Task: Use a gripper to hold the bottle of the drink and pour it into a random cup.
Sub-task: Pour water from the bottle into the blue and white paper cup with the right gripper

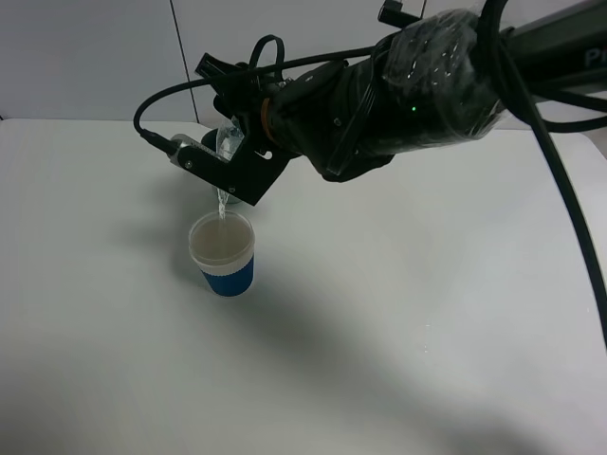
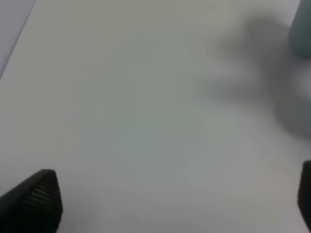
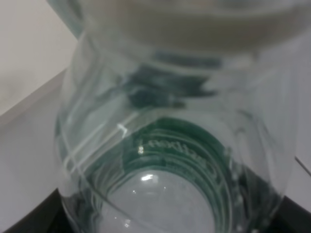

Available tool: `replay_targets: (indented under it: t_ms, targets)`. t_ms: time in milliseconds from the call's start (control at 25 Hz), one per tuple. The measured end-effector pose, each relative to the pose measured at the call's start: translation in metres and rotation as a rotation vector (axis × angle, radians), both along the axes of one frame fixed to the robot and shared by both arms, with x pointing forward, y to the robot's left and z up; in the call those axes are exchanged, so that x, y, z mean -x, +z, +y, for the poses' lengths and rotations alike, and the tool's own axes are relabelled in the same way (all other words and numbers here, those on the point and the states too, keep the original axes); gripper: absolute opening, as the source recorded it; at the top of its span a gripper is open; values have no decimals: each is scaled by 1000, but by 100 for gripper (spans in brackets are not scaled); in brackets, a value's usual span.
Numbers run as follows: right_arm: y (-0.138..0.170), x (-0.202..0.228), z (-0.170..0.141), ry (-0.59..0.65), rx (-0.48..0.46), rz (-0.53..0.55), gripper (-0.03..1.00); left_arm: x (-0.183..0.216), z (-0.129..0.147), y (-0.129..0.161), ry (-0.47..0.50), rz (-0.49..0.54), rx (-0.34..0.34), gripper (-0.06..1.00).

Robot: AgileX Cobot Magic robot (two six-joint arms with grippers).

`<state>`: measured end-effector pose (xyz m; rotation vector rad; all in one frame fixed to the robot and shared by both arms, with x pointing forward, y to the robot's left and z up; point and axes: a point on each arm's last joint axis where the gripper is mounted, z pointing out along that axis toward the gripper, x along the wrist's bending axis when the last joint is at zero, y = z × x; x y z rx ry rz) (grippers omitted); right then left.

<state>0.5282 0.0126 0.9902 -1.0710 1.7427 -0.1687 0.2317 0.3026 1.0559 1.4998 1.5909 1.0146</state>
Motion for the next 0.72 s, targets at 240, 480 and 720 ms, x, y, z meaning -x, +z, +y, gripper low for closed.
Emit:
replay_targets:
  t_ms: [240,480,720]
  targets:
    - [1,0,1,16,14,-18,56,0,0,0,0,0,0,98]
    - [1,0,1,16,14,-18,56,0,0,0,0,0,0,98]
    - [1,0,1,16,14,-18,56,0,0,0,0,0,0,98]
